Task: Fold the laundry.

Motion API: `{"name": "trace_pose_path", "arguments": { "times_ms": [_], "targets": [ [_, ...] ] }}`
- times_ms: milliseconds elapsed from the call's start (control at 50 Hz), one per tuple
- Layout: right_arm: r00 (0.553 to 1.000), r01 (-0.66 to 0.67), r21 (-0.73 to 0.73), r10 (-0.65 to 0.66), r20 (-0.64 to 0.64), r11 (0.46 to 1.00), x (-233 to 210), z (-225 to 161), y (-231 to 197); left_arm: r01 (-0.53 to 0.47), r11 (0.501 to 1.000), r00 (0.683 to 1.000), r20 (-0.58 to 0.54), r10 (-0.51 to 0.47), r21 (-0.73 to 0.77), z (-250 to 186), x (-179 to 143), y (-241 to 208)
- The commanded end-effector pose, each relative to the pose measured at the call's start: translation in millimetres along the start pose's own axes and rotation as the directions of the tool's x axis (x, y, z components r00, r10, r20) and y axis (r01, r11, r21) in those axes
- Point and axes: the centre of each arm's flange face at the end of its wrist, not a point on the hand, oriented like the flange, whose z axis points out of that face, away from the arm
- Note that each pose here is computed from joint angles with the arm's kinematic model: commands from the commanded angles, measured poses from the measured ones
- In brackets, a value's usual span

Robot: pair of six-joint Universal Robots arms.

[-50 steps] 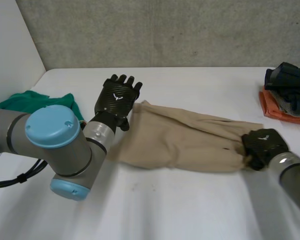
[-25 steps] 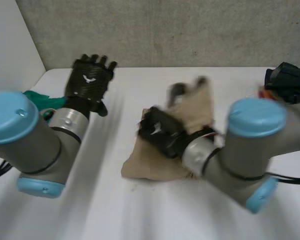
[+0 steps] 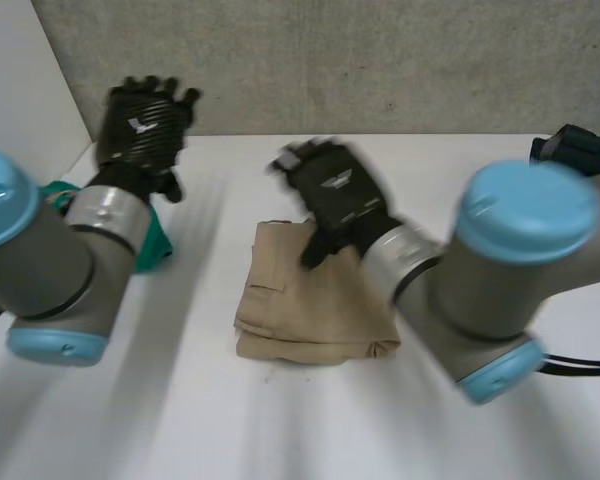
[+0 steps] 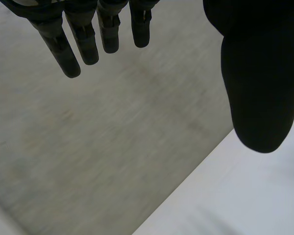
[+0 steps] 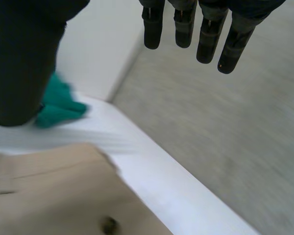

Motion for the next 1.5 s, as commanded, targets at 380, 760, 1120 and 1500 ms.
{"name": "trace_pose_path", "arguments": {
  "times_ms": [380,760,1120,1500],
  "targets": [
    [0.963,-0.256,-0.430,0.191,-0.187,0.866,56,20,92,0.006,0.891,0.941,-0.298,-0.158,-0.454,-3,112,71],
    [0.991,-0.074,-0.517,0.004,-0.135,0.853,54,19,122,-0.171,0.873,0.919,-0.393,-0.026,-0.456,-9,121,91],
    [0.982,-0.011,-0.161,-0.020,-0.189,0.987,29,-50,37,0.129,0.991,0.832,-0.542,-0.119,-0.019,4,71,-67],
    [0.964,0.231,-0.200,-0.252,-0.088,0.952,-63,-55,128,0.214,0.966,0.624,-0.740,-0.250,-0.146,-13,61,-69]
  ]
}}
